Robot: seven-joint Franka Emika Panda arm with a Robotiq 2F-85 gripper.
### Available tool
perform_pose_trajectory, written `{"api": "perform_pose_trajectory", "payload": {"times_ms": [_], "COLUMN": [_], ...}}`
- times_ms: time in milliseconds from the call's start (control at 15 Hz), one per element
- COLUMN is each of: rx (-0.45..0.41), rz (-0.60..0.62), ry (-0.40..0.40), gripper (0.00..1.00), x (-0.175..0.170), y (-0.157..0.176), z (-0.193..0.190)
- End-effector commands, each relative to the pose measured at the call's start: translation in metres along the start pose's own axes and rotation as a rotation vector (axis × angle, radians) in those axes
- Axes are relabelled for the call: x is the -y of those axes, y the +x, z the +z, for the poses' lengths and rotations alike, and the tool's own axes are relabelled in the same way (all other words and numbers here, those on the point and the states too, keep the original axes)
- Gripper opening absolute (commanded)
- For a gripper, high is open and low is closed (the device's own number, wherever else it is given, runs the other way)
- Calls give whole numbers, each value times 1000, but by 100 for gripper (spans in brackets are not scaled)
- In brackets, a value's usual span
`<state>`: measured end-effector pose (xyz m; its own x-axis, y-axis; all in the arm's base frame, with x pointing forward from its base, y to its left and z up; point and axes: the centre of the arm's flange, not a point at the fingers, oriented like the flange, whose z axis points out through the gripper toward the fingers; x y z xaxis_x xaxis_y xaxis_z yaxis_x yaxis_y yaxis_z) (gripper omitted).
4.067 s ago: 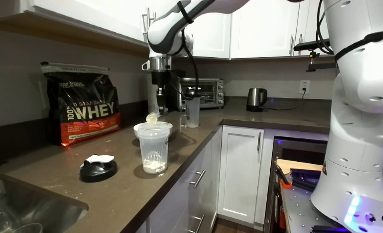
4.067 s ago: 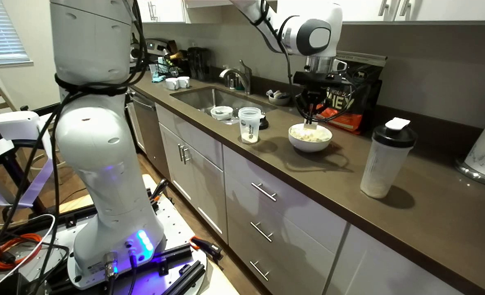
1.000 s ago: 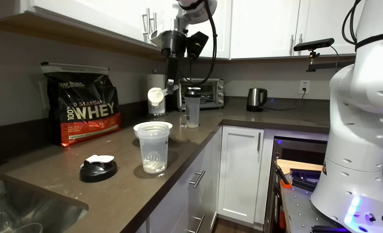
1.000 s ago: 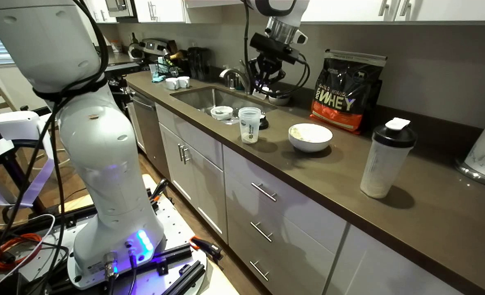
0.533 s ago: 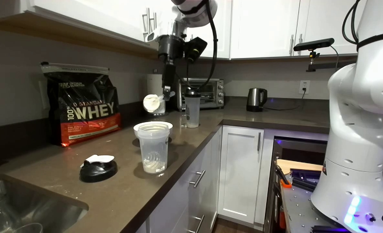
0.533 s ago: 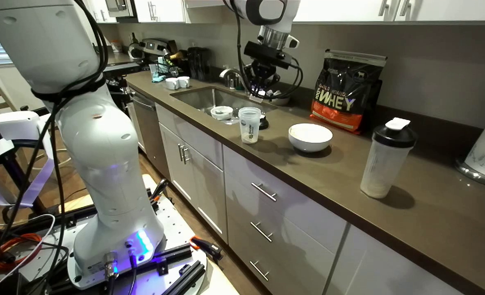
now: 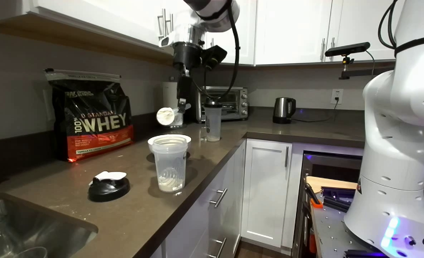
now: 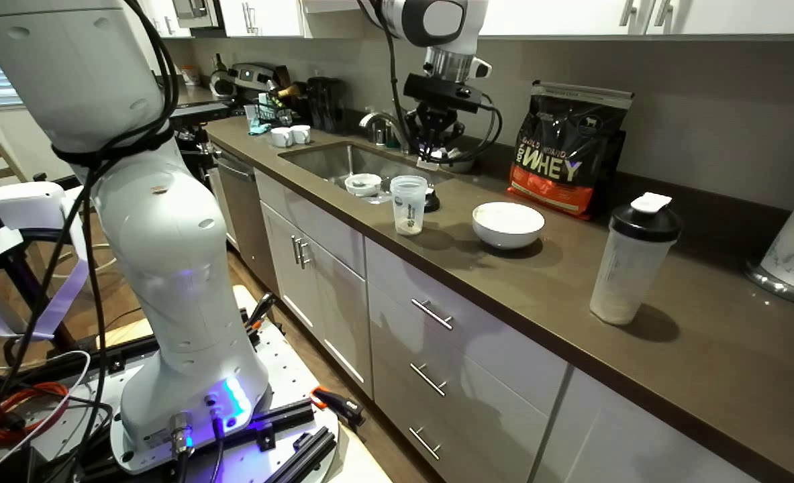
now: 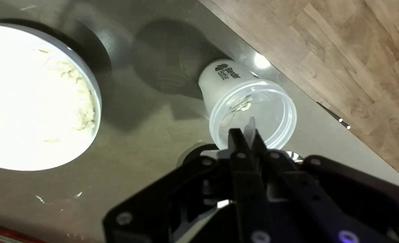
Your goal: Put one scoop of powder from the white bowl into the clear bottle on the left
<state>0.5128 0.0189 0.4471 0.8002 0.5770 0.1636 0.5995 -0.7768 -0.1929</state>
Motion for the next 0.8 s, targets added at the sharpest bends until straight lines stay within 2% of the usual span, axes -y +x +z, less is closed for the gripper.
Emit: {"api": "perform_pose_trajectory", "payload": {"times_ms": [0,333,733], "rx": [7,26,-1], "rz": [-16,-40,-65], "ry": [-27,-53,-119], "gripper": [1,1,1], "x": [5,12,15], "y": [-4,-6,-5], "z": [9,26,31]}}
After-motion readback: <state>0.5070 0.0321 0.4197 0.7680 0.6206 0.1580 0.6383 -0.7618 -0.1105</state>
